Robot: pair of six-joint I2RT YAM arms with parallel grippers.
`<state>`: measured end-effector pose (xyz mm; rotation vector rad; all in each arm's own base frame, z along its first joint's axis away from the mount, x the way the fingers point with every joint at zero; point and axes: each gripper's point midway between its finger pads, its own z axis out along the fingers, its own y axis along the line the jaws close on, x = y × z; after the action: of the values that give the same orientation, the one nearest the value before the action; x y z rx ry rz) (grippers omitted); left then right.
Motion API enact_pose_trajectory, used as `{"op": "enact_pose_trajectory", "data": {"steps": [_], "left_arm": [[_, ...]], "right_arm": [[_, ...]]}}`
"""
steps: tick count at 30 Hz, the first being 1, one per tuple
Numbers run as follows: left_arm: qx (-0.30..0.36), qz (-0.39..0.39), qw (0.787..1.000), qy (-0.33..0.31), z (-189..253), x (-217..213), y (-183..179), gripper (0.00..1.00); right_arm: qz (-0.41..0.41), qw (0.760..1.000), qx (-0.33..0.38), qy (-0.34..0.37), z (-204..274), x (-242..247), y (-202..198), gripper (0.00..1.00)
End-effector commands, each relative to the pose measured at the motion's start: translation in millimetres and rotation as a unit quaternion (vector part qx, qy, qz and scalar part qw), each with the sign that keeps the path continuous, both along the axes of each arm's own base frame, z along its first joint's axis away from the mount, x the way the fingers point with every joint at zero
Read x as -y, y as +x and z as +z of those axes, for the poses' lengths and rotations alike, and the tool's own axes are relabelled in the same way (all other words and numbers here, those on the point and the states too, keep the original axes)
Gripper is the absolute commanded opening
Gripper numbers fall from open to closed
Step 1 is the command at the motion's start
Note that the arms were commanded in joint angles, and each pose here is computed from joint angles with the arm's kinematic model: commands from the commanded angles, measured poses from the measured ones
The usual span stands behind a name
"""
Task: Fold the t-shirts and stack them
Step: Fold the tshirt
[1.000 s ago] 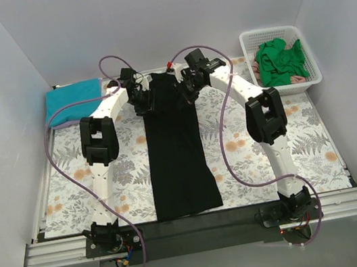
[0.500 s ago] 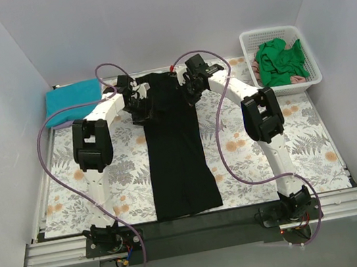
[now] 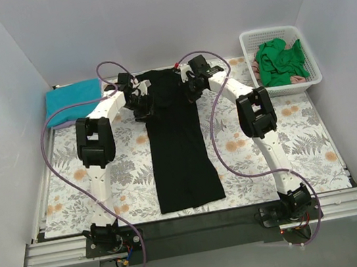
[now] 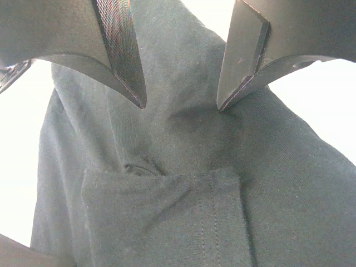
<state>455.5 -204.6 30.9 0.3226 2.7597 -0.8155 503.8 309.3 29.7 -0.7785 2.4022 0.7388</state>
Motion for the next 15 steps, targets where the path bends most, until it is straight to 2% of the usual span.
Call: {"op": "enact_pose_trajectory", "data": {"steps": [1, 6, 7, 10, 12, 13, 14, 15], "left_arm": [[-0.01, 0.001, 1.0, 0.008, -23.6, -2.1, 6.0, 0.53], [-0.003, 0.015, 1.0, 0.009, -32.4, -7.3, 24.6, 0.54], [0.01, 0.019, 1.0, 0.004, -25.0, -8.5, 36.5, 0.54], [0.009, 0.022, 1.0, -0.001, -23.5, -12.0, 42.8, 0.56], [0.026, 0.016, 1.0, -0.008, -9.3, -10.8, 45.7, 0.58], [0.032, 0.009, 0.999, -0.025, 1.8, -7.6, 45.9, 0.64], [0.043, 0.004, 0.998, -0.037, 13.4, -4.9, 47.0, 0.66], [0.073, -0.002, 0.996, -0.05, 42.8, -2.6, 50.9, 0.7]], "right_arm": [[-0.023, 0.999, 0.026, 0.01, -5.0, 2.8, 27.6, 0.09], [-0.043, 0.997, 0.053, 0.024, -2.7, 5.8, 49.8, 0.13], [-0.048, 0.997, 0.06, 0.023, -1.1, 7.1, 53.7, 0.13], [-0.051, 0.995, 0.08, 0.03, 13.6, 7.2, 61.3, 0.18], [-0.045, 0.994, 0.093, 0.043, 34.1, 4.6, 61.9, 0.29], [-0.029, 0.993, 0.093, 0.064, 47.1, -0.9, 57.1, 0.34], [-0.019, 0.992, 0.096, 0.075, 59.2, -5.5, 53.1, 0.42], [-0.003, 0.989, 0.108, 0.096, 86.7, -10.1, 47.2, 0.46]]}}
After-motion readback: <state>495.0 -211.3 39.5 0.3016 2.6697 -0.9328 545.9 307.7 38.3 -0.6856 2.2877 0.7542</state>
